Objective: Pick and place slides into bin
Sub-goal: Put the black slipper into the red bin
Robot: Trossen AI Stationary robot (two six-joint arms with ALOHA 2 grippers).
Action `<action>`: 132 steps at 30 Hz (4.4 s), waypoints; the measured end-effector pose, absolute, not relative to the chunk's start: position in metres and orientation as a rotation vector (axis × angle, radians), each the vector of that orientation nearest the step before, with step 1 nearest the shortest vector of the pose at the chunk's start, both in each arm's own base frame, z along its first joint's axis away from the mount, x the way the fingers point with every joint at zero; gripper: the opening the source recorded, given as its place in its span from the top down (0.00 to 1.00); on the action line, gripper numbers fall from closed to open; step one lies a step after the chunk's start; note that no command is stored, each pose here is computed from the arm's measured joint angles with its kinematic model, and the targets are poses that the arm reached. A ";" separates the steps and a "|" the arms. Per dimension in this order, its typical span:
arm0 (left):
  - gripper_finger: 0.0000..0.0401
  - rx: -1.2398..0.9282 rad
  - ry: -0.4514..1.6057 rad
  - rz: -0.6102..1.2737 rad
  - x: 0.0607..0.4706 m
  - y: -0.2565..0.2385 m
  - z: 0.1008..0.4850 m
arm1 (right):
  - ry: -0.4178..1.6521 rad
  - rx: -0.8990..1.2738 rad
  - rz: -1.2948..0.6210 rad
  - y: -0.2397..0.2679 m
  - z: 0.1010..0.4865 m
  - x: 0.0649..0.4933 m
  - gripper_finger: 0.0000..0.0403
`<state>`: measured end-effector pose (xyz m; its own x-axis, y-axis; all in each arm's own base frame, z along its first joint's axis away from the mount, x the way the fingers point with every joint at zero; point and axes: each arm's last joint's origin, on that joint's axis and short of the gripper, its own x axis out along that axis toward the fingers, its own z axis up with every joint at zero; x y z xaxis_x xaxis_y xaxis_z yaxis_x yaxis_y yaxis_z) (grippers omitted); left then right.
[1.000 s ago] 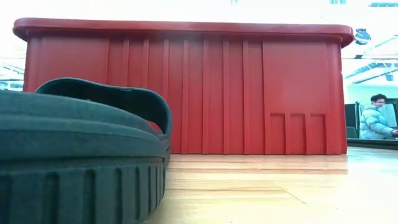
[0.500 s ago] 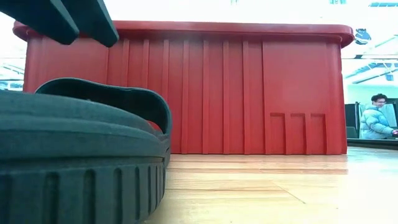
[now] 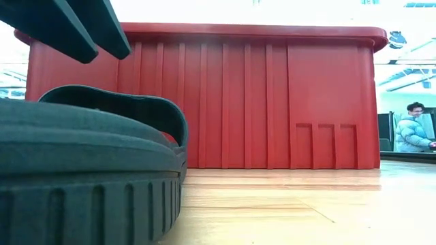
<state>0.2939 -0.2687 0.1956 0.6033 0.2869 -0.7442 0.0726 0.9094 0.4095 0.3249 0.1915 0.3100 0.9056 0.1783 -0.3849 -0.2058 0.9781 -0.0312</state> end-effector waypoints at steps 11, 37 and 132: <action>0.53 0.473 1.005 0.145 0.301 -0.263 0.172 | 0.391 -0.072 0.199 0.192 0.310 0.325 0.62; 0.53 0.456 1.013 0.293 0.311 -0.242 0.164 | 0.403 -0.078 0.198 0.191 0.309 0.324 0.62; 0.97 0.301 0.632 0.006 0.237 -0.277 0.283 | 0.345 -0.235 0.228 0.189 0.322 0.317 0.62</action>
